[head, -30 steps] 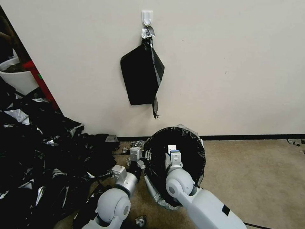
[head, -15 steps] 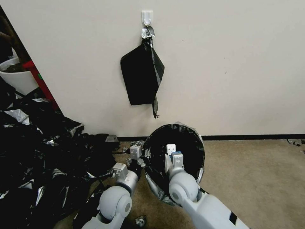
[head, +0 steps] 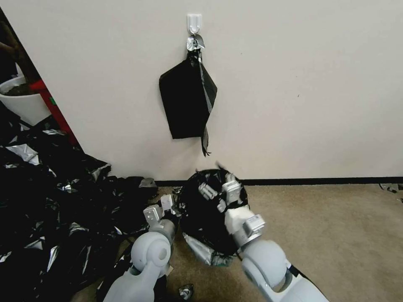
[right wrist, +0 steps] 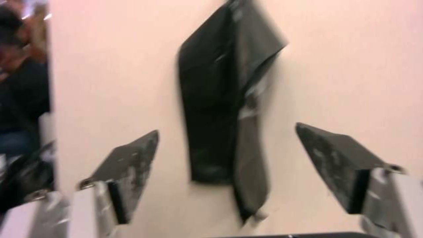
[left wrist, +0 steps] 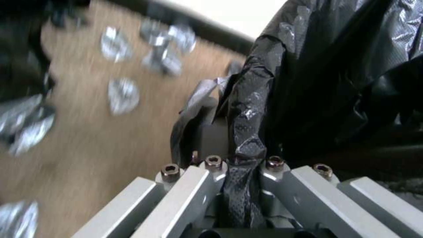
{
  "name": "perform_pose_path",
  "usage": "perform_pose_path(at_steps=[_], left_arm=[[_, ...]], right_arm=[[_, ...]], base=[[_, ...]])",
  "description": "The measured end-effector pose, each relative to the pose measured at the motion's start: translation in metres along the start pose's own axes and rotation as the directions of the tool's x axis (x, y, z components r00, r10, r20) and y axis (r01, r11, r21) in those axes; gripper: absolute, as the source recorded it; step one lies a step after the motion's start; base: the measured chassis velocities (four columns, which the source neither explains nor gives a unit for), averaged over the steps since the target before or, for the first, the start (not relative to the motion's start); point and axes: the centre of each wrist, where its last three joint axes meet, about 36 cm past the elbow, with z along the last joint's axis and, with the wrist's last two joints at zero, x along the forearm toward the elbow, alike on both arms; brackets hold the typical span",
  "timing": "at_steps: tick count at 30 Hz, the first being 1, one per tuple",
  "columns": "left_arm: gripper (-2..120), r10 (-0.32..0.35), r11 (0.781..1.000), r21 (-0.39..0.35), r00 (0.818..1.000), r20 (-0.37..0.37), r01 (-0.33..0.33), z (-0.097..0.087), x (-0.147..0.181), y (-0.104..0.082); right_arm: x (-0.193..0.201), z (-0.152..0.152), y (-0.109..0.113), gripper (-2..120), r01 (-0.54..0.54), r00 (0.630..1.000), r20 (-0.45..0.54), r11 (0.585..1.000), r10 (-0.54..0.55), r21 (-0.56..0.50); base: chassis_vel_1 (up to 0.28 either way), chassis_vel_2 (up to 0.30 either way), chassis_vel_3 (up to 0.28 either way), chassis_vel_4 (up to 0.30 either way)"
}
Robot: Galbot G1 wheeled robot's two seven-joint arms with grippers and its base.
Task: Place a trash bag onto the trash bin.
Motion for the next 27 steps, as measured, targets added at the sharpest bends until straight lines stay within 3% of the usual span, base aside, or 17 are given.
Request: perform_pose_path(at_steps=[2, 7, 10, 11, 20, 24, 27], left_arm=[[3, -0.011, 1.000, 0.001, 0.998, -0.054, 0.011, 0.001, 0.004, 0.003], [5, -0.014, 1.000, 0.012, 0.997, -0.078, 0.015, 0.004, 0.006, 0.007], [19, -0.011, 1.000, 0.018, 0.997, -0.071, 0.012, 0.005, 0.012, 0.009], [19, -0.011, 1.000, 0.018, 0.997, -0.071, 0.012, 0.005, 0.012, 0.009], [54, -0.011, 0.997, -0.068, 0.994, 0.108, 0.018, 0.012, 0.047, 0.012], [64, -0.008, 0.997, -0.080, 0.989, 0.148, 0.019, 0.013, 0.058, 0.013], [82, 0.001, 0.997, -0.075, 0.989, 0.148, 0.011, 0.014, 0.065, 0.014]], right_arm=[[0.001, -0.005, 0.000, 96, -0.087, 0.996, -0.021, 0.996, 0.087, -0.018], [0.007, -0.003, 0.004, 100, -0.161, 0.985, -0.072, 0.986, 0.157, -0.048], [0.016, 0.001, 0.009, 100, -0.182, 0.978, -0.110, 0.982, 0.174, -0.059], [0.016, 0.001, 0.009, 100, -0.182, 0.978, -0.110, 0.982, 0.174, -0.059], [0.017, 0.001, 0.001, 100, -0.226, 0.968, -0.120, 0.973, 0.219, -0.051], [0.018, 0.003, -0.004, 100, -0.254, 0.962, -0.118, 0.966, 0.247, -0.049], [0.019, 0.005, -0.010, 100, -0.303, 0.948, -0.124, 0.951, 0.294, -0.061]], base=[[0.000, 0.000, 0.000, 0.000], [0.000, 0.000, 0.000, 0.000], [0.000, 0.000, 0.000, 0.000], [0.000, 0.000, 0.000, 0.000], [0.000, 0.000, 0.000, 0.000], [0.000, 0.000, 0.000, 0.000], [0.000, 0.000, 0.000, 0.000]])
